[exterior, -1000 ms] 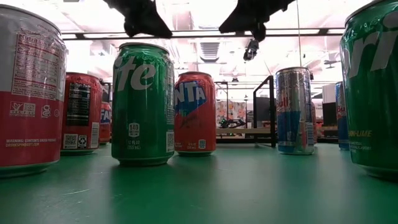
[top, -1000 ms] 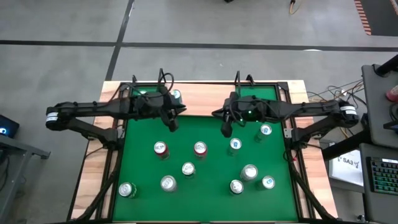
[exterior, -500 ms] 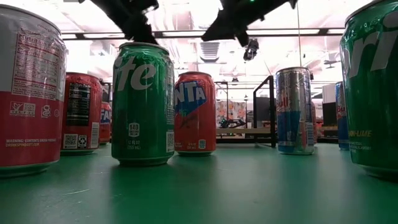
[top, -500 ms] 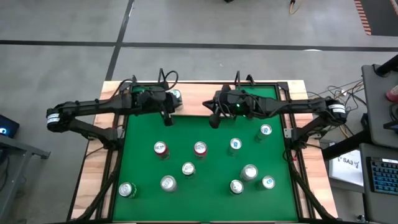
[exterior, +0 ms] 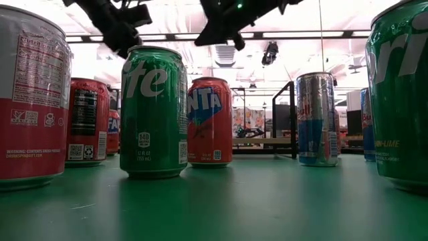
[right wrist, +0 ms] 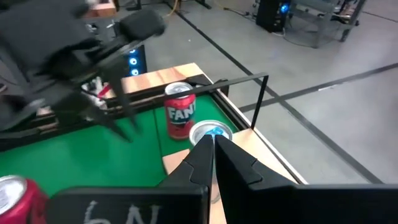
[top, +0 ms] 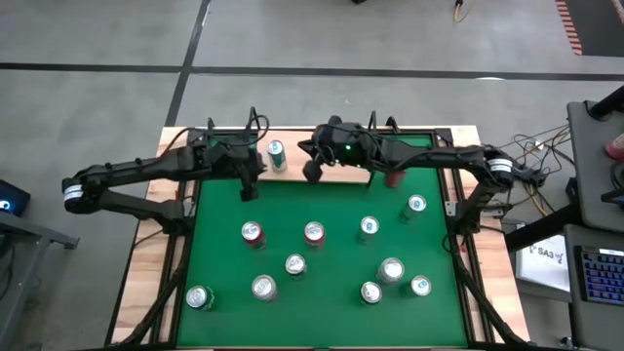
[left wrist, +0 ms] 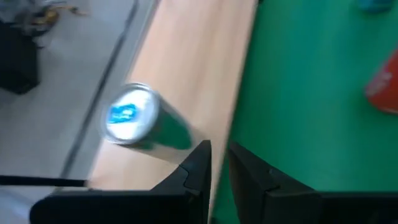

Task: Pick and place cans onto a shelf
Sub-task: Put the top left blue silver soda can on the shelf

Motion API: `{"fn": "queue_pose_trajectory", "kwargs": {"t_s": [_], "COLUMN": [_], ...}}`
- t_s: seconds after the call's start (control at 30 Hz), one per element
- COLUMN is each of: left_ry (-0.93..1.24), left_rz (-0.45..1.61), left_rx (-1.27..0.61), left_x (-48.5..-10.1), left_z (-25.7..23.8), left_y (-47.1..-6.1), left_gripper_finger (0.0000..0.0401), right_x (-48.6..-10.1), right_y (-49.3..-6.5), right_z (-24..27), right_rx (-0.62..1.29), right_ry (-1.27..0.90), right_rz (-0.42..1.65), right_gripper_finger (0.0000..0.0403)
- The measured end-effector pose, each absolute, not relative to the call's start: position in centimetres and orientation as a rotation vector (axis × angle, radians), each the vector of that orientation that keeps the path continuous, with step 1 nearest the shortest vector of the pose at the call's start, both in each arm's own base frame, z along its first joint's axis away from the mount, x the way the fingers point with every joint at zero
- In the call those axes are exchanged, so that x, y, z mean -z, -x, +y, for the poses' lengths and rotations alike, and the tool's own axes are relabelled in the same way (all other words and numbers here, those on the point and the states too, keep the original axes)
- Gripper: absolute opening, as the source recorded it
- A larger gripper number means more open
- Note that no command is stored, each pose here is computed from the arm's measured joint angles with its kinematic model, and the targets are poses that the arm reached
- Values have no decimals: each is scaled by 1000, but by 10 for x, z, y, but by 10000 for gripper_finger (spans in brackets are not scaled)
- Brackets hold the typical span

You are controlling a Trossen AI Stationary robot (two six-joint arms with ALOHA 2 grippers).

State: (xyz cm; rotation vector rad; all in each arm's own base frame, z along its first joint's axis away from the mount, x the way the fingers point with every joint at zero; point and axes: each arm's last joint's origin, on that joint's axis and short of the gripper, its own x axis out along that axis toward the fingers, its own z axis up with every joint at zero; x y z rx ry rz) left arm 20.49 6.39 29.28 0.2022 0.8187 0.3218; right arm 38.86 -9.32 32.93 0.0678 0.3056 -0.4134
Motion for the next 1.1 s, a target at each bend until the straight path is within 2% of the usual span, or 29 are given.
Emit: {"fn": "queue_pose_trajectory", "kwargs": {"t_s": [0.1,0.3,0.63,1.1], "left_ry": [-199,-215,-242,-207], "left_rz": [785,666,652,666], "left_rx": [-261,-288,-353,-367], "left_x": [-283,-266,-260,-251], "left_z": [61,63,65,66], "left_y": [-201,-206,-208,-207], "left_gripper_finger": [36,36,36,36], "right_x": [-322,-305,-286,-254], "right_y": [-398,-412,-429,-447], "right_z": [-104,-130,-158,-166], "right_rx": [435,496,537,544], "right_ry": [-86,-151,-173,-194], "right_rz": [313,331,348,396], "right_gripper_finger": [9,9,9,9]}}
